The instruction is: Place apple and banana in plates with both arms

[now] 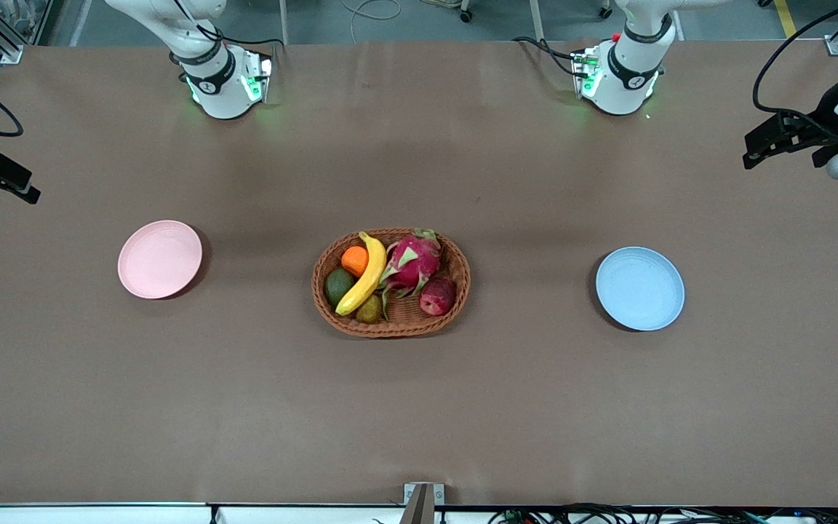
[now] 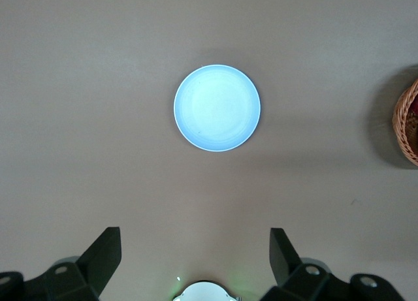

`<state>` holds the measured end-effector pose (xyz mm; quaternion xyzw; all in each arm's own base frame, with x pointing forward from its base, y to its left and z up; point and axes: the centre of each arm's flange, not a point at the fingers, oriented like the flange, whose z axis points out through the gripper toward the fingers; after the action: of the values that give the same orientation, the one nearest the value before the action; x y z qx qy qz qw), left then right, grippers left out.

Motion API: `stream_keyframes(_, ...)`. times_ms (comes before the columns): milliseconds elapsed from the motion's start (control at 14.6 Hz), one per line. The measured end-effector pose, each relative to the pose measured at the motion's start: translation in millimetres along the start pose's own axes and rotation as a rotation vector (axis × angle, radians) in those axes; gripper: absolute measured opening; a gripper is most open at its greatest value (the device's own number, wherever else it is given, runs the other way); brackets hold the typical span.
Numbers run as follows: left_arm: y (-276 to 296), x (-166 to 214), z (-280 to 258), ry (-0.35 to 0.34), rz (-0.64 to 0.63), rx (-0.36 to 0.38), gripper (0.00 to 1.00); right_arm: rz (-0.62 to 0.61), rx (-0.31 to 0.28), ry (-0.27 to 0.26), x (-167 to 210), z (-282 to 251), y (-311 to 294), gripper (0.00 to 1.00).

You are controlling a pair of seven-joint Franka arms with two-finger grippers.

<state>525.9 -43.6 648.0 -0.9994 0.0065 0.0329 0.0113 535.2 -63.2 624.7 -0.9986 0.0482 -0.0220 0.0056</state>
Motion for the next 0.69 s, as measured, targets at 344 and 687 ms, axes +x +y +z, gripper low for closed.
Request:
stream_keyframes(344, 5.0, -0.1, -0.5, 0.001, 0.009, 0.0, 1.0, 0.0, 0.0, 0.0, 0.0, 0.1, 0.0, 1.0)
stream_keyframes(687, 55.9, 18.3, 21.7, 0.008, 0.042, -0.003, 1.0, -0.003, 0.0, -0.007, -0.3, 3.2, -1.7, 1.0)
